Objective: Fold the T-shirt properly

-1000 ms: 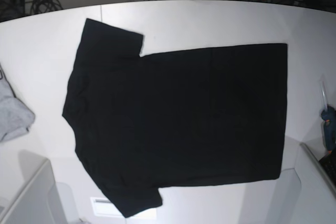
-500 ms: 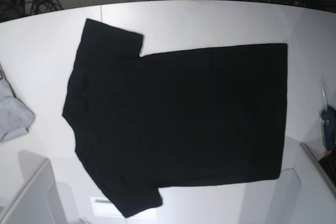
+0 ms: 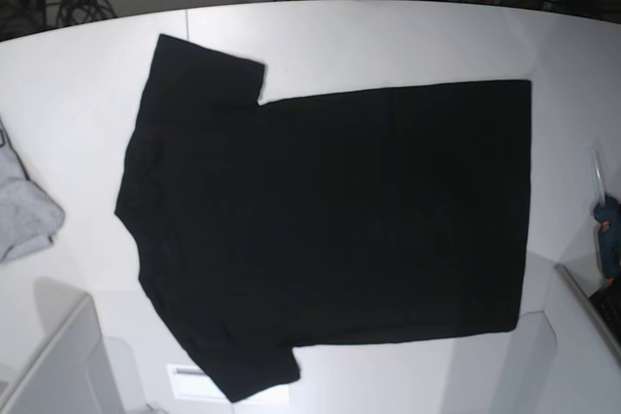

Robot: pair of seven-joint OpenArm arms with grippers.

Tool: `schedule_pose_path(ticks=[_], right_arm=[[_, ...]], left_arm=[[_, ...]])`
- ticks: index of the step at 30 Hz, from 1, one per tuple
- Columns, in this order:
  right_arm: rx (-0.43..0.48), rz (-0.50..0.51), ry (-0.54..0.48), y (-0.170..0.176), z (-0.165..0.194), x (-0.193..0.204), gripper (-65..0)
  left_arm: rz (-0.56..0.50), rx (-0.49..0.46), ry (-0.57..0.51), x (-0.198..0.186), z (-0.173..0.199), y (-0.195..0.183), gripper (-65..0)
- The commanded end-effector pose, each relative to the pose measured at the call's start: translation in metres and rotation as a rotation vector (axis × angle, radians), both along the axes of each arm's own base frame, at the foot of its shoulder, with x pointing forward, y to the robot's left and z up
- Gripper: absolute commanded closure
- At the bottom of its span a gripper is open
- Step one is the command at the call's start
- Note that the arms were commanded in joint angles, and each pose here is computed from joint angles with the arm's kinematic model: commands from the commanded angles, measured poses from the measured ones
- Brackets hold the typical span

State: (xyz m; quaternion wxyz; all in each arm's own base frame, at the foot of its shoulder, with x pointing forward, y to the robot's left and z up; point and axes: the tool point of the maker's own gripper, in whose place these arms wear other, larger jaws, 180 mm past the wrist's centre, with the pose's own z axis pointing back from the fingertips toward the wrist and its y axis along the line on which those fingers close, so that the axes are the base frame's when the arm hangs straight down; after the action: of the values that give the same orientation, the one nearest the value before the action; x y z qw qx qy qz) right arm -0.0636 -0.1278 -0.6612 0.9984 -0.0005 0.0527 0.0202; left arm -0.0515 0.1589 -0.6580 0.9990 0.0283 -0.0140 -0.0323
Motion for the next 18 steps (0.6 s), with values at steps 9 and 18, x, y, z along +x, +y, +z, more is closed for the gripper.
schedule_pose_path(ticks=[9, 18], right_arm=[[-0.009, 0.005, 0.021, -0.008, 0.001, -0.01, 0.0], [-0.057, -0.058, -0.029, -0.032, 0.014, -0.037, 0.0]], left_arm=[[0.005, 0.012, 0.118, -0.026, 0.001, 0.003, 0.0], [-0.034, 0.051, -0.046, -0.042, 0.023, 0.038, 0.0]])
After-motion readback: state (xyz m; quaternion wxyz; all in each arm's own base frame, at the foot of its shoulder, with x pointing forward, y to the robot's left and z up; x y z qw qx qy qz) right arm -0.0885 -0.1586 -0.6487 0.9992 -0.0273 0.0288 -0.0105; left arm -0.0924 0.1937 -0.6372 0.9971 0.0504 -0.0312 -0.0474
